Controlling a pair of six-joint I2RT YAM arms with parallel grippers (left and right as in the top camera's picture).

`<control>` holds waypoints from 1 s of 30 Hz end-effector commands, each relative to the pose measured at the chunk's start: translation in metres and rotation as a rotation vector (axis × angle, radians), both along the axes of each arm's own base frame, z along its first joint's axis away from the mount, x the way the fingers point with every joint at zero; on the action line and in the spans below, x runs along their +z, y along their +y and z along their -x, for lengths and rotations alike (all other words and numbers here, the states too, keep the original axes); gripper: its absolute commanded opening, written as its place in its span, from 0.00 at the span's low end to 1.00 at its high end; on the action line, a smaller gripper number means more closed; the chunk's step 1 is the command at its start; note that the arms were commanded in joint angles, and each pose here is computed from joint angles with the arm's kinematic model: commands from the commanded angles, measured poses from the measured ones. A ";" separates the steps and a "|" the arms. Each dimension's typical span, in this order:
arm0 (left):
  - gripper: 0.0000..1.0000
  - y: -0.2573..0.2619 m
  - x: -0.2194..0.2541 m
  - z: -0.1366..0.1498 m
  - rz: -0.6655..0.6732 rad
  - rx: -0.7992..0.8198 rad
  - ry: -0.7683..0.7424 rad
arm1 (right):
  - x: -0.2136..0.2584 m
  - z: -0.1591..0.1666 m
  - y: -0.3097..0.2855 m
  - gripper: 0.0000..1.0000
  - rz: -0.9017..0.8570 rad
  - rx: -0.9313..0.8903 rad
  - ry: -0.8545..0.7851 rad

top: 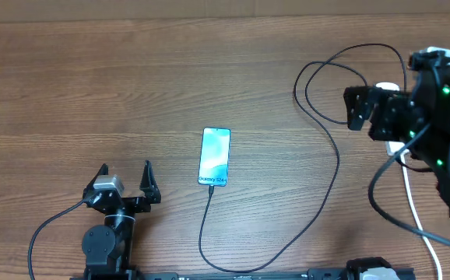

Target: Plug charger to phone and switch on socket

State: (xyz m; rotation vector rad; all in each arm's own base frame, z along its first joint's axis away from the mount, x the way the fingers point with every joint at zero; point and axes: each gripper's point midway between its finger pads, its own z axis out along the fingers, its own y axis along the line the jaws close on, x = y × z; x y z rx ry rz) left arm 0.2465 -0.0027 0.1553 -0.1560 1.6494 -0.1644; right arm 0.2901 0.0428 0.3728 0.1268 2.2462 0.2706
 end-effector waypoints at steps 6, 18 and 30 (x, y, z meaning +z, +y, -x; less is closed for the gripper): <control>1.00 0.004 0.000 0.000 -0.023 0.017 -0.006 | -0.022 -0.021 0.017 1.00 -0.058 0.070 -0.154; 1.00 0.004 0.000 0.000 -0.023 0.017 -0.006 | -0.074 -0.020 0.022 1.00 -0.080 0.096 -0.253; 1.00 0.004 0.000 0.000 -0.023 0.017 -0.006 | -0.096 -0.009 0.022 1.00 -0.097 0.108 -0.457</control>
